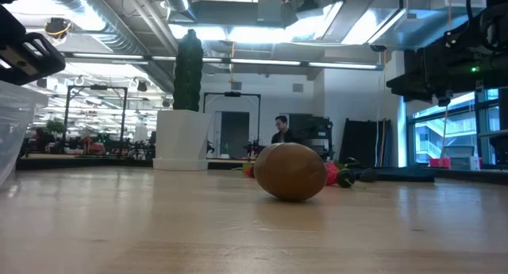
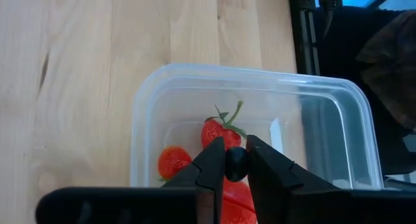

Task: Pick and placing Produce into tupperware
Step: Put the blueberry in the transparent bin, then put the kiwi in the bin

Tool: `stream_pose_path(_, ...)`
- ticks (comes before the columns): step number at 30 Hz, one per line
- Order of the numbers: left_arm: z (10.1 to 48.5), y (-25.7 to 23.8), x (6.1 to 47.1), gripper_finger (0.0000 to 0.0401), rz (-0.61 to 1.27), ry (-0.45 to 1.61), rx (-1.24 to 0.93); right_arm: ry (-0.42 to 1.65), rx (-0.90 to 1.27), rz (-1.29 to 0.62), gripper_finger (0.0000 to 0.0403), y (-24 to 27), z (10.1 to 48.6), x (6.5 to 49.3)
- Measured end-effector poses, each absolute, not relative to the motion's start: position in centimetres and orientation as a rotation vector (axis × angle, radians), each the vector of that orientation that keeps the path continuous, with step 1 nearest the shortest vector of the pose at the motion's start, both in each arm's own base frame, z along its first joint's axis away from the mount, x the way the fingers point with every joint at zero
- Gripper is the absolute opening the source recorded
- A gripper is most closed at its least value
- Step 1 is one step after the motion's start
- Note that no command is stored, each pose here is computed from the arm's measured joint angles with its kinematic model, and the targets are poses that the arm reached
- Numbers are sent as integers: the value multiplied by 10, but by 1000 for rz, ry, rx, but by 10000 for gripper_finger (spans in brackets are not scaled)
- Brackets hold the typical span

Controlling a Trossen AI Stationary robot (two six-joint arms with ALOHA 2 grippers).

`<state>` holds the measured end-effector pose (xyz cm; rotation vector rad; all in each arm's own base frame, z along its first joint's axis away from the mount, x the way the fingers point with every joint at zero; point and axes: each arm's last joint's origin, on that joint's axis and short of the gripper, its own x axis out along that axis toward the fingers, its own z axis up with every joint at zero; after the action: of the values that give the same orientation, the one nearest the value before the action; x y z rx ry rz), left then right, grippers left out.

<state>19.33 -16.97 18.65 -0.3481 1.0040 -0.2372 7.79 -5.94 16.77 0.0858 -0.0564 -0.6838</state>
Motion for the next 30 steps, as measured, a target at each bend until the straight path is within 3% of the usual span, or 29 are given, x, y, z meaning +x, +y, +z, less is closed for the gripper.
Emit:
stream_pose_path(11, 186, -169, 194, 88, -225, 1010, -358, -57, 86, -684, 198, -59, 168, 78)
stream_pose_path(22, 187, -169, 193, 208, -275, 1050, -388, -56, 86, -684, 198, -59, 168, 78)
stream_pose_path(30, 200, -150, 203, 227, -271, 960, -367, -57, 86, -684, 198, -59, 168, 78)
